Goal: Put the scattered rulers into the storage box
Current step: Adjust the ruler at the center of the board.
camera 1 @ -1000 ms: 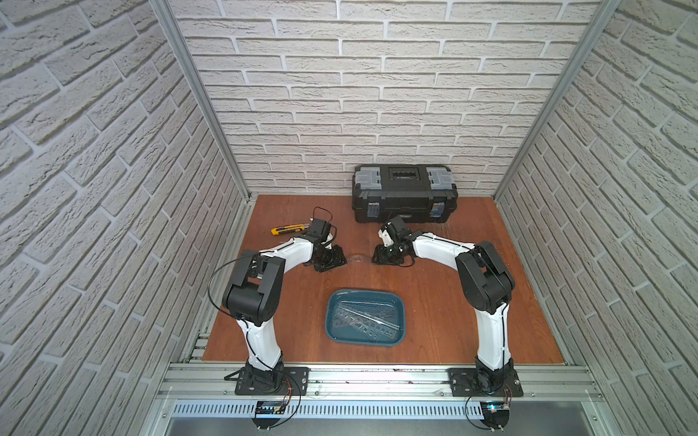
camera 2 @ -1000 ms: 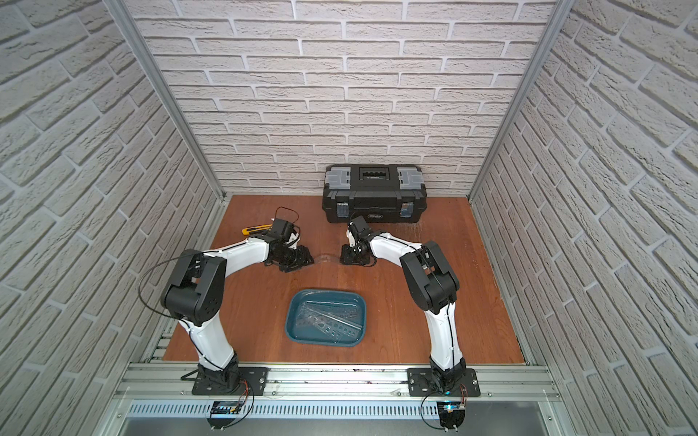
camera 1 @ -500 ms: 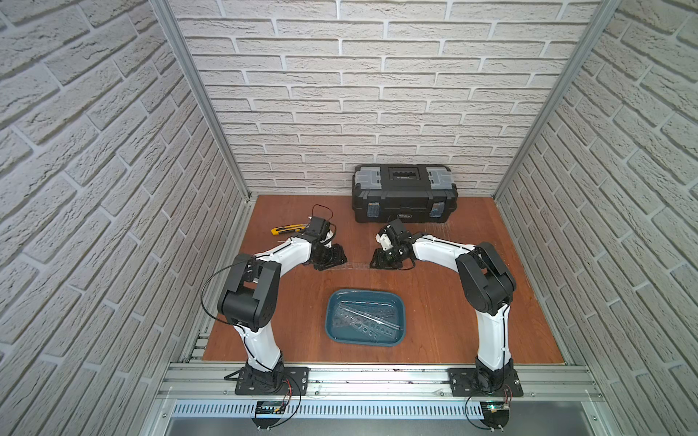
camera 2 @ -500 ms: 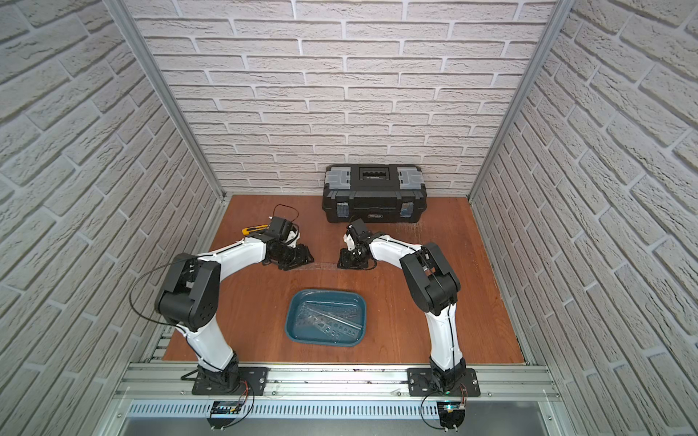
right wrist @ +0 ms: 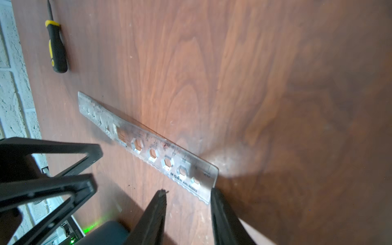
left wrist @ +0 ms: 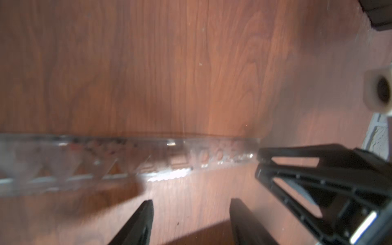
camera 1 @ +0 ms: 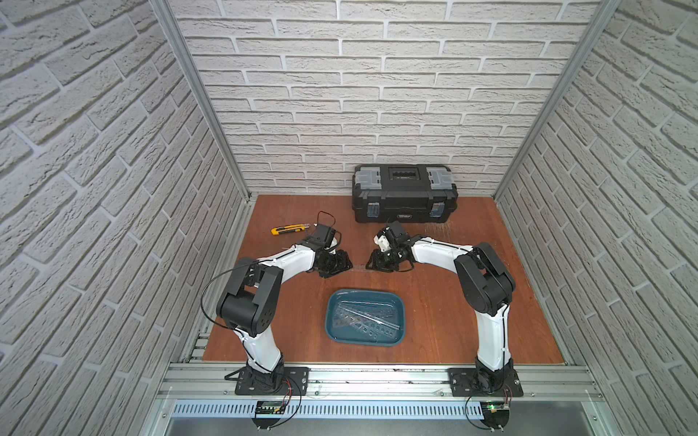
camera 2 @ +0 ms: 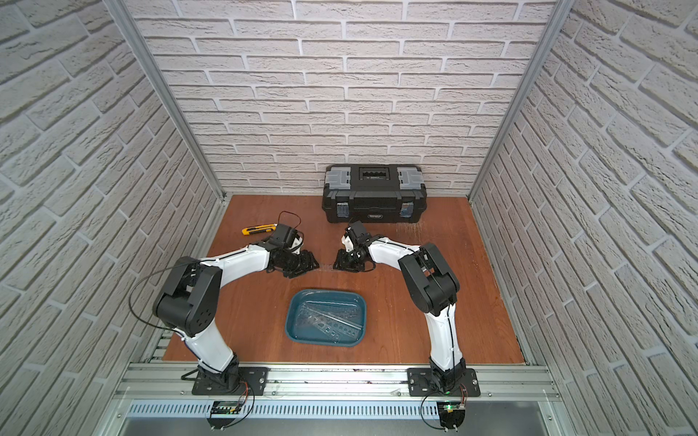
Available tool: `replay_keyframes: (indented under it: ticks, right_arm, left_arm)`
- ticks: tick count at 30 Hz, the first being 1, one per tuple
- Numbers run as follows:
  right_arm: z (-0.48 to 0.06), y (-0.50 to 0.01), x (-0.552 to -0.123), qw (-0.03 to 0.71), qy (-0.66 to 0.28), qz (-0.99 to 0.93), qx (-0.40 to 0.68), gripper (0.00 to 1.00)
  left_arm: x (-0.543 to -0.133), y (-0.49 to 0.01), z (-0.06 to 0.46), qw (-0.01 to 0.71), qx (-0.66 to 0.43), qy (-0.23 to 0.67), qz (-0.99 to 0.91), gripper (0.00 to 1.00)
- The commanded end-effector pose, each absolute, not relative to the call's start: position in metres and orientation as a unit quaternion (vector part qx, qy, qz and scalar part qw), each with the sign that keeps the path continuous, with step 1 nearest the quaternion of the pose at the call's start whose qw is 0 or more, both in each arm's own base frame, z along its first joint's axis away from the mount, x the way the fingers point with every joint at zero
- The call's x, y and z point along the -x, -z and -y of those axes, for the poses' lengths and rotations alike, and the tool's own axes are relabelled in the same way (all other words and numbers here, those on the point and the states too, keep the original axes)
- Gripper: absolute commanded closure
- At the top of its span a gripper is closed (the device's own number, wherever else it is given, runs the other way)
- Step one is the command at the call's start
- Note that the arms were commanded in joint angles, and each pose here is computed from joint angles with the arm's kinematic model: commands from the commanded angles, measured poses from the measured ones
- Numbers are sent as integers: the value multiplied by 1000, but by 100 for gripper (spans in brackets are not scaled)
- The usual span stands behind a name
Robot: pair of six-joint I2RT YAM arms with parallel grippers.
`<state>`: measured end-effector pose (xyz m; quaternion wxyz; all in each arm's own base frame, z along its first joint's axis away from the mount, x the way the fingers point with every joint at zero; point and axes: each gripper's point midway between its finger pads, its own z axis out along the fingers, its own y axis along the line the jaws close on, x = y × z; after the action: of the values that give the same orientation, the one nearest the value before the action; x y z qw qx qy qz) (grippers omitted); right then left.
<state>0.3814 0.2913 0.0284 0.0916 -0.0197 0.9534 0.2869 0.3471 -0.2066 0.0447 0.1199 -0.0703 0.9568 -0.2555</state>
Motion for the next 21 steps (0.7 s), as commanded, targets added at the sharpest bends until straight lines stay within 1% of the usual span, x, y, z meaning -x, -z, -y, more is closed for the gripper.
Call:
replay_keyframes:
  ticks: [1, 11, 16, 21]
  right_arm:
    - [-301, -29, -375, 86, -302, -949, 14, 60]
    - [-314, -30, -363, 76, -321, -944, 14, 60]
    - [-314, -30, -359, 78, -315, -946, 18, 60]
    - [-305, -38, -367, 96, -296, -950, 23, 60]
  left_arm:
    - [-353, -31, 206, 130, 88, 246, -957, 38]
    - [-356, -12, 206, 145, 102, 199, -964, 38]
    - [-366, -11, 210, 159, 98, 204, -961, 38]
    - [-379, -17, 222, 161, 79, 216, -960, 38]
